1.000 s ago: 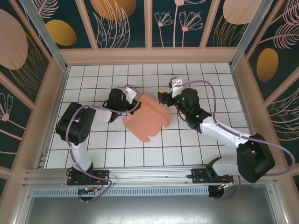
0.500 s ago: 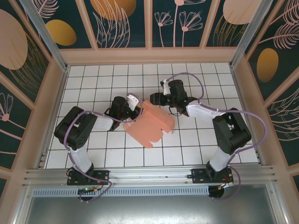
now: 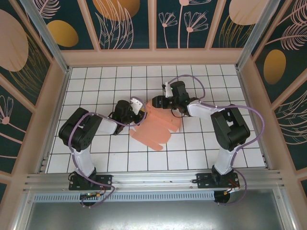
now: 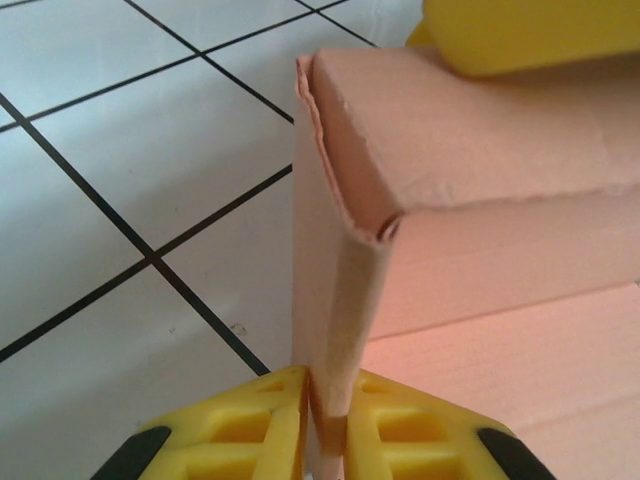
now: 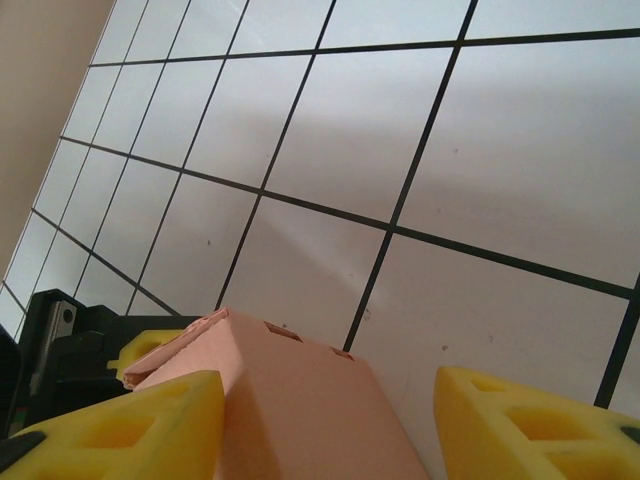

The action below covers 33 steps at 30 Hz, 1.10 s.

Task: Fold the paper box

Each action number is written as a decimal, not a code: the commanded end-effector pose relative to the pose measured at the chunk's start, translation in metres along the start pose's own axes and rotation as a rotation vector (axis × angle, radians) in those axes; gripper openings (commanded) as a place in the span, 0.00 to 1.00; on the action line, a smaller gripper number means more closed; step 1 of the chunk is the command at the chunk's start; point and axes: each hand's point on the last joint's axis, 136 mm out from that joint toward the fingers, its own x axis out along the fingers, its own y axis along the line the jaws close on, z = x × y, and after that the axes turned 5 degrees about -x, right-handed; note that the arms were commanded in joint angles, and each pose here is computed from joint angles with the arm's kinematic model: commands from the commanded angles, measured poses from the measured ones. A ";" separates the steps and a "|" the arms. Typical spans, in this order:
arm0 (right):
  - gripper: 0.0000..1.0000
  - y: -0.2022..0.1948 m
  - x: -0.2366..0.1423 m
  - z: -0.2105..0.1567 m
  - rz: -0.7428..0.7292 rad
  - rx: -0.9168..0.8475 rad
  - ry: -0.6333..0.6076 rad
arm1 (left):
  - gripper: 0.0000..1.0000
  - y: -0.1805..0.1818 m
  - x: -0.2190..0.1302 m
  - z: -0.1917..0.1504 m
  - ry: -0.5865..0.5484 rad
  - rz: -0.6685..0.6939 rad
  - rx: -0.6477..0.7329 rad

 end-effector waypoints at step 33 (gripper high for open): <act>0.54 -0.016 0.024 -0.070 -0.176 -0.144 0.243 | 0.22 0.012 0.018 0.007 -0.038 0.037 -0.046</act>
